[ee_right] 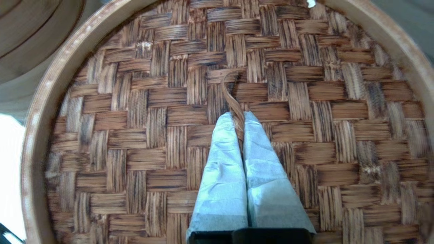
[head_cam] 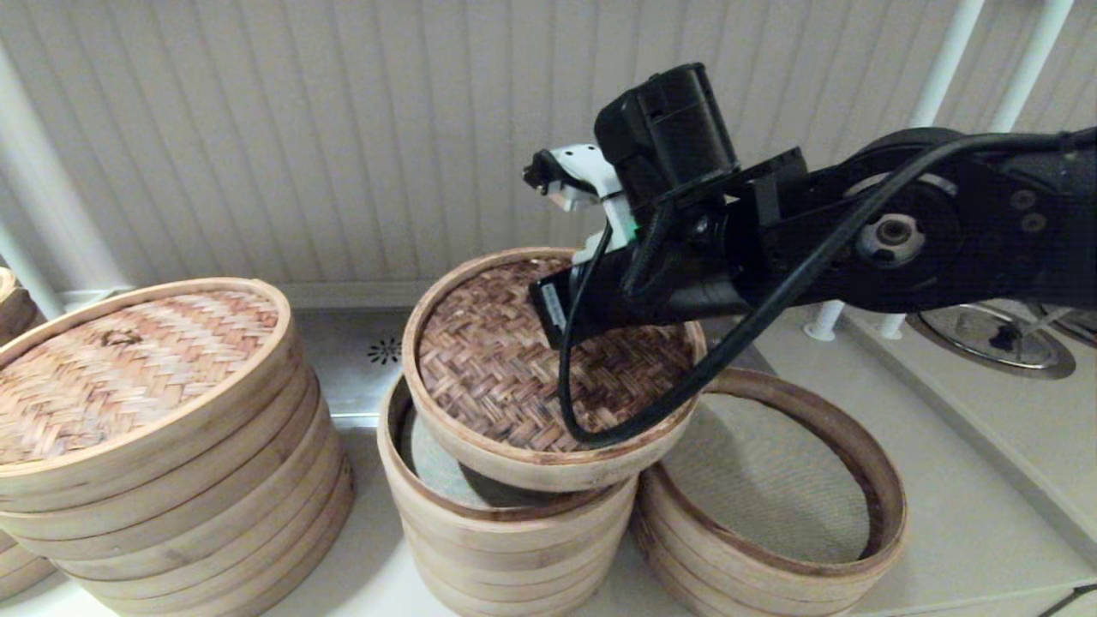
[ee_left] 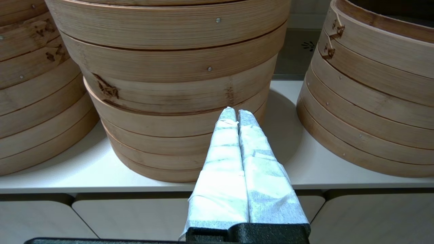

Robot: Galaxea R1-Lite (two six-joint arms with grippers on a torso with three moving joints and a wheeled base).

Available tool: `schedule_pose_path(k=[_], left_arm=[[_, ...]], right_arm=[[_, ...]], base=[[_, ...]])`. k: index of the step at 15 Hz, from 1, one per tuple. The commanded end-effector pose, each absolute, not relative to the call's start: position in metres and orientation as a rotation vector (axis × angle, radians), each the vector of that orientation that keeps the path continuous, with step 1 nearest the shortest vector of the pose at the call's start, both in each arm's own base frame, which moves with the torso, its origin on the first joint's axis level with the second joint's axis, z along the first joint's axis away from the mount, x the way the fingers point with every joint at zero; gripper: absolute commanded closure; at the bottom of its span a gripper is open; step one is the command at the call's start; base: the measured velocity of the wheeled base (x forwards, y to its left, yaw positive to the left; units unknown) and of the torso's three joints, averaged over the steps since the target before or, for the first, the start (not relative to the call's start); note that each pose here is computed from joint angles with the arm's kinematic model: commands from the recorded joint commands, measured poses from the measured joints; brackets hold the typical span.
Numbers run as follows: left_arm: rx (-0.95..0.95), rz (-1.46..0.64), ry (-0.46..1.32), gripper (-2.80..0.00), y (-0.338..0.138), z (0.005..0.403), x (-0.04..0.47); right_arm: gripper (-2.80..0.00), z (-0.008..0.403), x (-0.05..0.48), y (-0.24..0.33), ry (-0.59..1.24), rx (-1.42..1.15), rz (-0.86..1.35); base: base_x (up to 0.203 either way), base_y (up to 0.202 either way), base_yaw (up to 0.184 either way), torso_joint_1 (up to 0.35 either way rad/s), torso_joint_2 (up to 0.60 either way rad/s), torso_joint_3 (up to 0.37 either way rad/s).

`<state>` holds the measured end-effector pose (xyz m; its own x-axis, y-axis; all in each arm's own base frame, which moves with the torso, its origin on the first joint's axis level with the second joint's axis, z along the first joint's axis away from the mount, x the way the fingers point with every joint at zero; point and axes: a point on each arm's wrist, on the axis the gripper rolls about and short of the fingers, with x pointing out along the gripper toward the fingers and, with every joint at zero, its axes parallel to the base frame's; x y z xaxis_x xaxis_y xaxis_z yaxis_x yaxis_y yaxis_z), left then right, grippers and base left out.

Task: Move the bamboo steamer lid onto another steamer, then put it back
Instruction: Put the steamer

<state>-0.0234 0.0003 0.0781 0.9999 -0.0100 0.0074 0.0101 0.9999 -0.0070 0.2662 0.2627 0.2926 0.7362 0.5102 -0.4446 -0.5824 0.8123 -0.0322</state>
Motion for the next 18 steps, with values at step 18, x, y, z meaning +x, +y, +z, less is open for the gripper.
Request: schedule_pose_path(k=[18], left_arm=[[-0.009,-0.009,-0.008,0.00,0.000,0.078,-0.023]], right_arm=[[0.00,0.265,0.238,0.072,0.510,-0.041,0.240]], base=[[0.000,0.000,0.000,0.000,0.00,0.000]])
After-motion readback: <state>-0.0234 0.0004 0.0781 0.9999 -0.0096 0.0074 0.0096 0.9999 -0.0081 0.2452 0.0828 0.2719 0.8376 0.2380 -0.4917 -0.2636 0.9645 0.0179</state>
